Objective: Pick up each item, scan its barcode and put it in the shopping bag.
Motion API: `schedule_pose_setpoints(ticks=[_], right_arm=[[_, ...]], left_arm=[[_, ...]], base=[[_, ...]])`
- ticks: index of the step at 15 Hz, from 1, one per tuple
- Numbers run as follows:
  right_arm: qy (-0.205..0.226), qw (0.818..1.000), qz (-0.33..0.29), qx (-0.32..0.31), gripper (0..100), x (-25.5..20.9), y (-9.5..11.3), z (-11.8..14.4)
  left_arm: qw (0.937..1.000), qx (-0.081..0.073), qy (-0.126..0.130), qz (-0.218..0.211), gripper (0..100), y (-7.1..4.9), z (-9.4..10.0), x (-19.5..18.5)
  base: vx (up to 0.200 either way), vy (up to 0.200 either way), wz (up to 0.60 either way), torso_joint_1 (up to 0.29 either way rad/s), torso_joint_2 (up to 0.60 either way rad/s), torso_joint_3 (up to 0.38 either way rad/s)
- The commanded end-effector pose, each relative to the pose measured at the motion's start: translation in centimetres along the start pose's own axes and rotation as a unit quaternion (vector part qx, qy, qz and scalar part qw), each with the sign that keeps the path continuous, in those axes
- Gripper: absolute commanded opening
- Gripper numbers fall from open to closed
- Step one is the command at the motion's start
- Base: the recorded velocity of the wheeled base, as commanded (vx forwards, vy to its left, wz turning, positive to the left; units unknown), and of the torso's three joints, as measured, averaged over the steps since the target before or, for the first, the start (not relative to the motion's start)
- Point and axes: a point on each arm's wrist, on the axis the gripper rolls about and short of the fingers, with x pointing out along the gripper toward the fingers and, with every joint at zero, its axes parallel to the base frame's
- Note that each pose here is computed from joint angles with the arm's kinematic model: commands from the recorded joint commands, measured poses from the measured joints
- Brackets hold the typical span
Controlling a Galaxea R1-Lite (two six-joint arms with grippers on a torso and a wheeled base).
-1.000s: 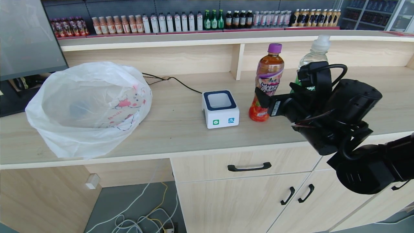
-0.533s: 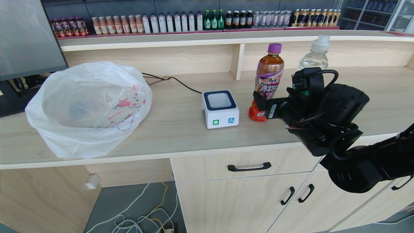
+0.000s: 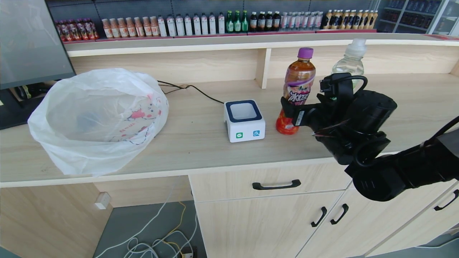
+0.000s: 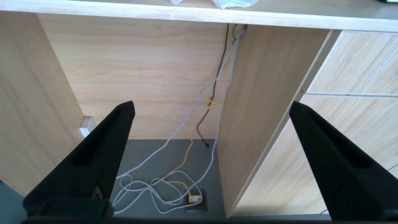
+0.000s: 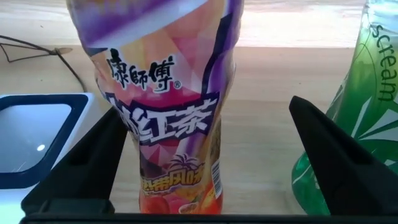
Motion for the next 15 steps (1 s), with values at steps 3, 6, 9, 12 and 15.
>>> schedule_pose_setpoints(ticks=[3,6,9,12,15], right_arm=[[-0.004,1.0,0.002,0.0,100,0.6,0.4,-0.2],[-0.008,1.0,0.003,0.003,100,1.1,0.6,-0.3],[-0.009,1.0,0.002,0.005,100,1.4,0.7,-0.4],[-0.01,1.0,0.003,0.005,100,1.6,0.8,-0.5],[-0.018,1.0,0.002,0.008,100,1.9,0.8,-0.2]], left_arm=[[1.0,0.0,0.0,0.0,100,0.0,0.0,0.0],[1.0,0.0,0.0,0.0,100,0.0,0.0,0.0],[1.0,0.0,0.0,0.0,100,0.0,0.0,0.0],[1.0,0.0,0.0,0.0,100,0.0,0.0,0.0],[1.0,0.0,0.0,0.0,100,0.0,0.0,0.0]], base=[[0.0,0.0,0.0,0.0,0.0,0.0],[0.0,0.0,0.0,0.0,0.0,0.0],[0.0,0.0,0.0,0.0,0.0,0.0],[0.0,0.0,0.0,0.0,0.0,0.0],[0.0,0.0,0.0,0.0,0.0,0.0]])
